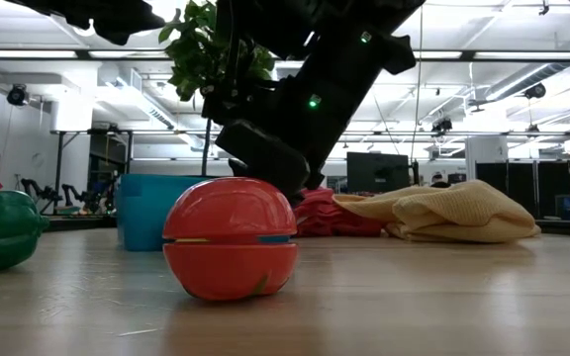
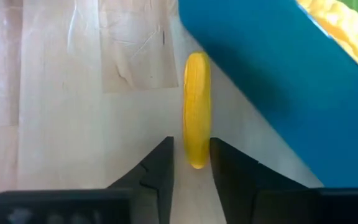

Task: Pick and placing Produce into tupperware
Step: Put the yellow corn into the blue bin

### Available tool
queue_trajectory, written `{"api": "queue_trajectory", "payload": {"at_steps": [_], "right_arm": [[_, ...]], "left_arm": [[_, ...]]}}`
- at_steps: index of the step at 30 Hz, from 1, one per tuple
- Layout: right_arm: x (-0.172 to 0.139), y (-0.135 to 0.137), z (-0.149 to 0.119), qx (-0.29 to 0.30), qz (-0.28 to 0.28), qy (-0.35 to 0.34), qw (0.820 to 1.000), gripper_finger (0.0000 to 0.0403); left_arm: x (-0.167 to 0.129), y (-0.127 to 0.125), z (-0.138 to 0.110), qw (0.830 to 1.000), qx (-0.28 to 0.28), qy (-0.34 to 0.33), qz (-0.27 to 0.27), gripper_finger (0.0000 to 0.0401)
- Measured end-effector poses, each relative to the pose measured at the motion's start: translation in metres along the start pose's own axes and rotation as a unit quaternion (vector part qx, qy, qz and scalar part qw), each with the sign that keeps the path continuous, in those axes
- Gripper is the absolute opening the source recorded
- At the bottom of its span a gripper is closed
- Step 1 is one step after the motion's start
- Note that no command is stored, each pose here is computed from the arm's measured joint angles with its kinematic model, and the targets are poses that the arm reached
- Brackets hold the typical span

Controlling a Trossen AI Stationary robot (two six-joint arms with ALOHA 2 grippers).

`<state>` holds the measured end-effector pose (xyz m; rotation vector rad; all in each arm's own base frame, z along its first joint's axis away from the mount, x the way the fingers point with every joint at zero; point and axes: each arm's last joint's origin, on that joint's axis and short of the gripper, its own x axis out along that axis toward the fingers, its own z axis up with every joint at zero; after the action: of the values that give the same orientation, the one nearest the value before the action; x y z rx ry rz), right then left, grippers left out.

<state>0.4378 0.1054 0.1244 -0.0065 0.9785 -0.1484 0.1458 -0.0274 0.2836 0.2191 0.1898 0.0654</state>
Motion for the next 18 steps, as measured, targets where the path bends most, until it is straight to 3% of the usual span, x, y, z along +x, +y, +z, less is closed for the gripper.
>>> {"api": "queue_trajectory", "payload": {"at_steps": [18], "right_arm": [[0.0019,-0.0056,0.0003,-0.017,0.024,0.009,1.000,0.0014]], "left_arm": [[-0.0002,0.0000,-0.0002,1.000,0.000,0.000,0.000,0.0164]]}}
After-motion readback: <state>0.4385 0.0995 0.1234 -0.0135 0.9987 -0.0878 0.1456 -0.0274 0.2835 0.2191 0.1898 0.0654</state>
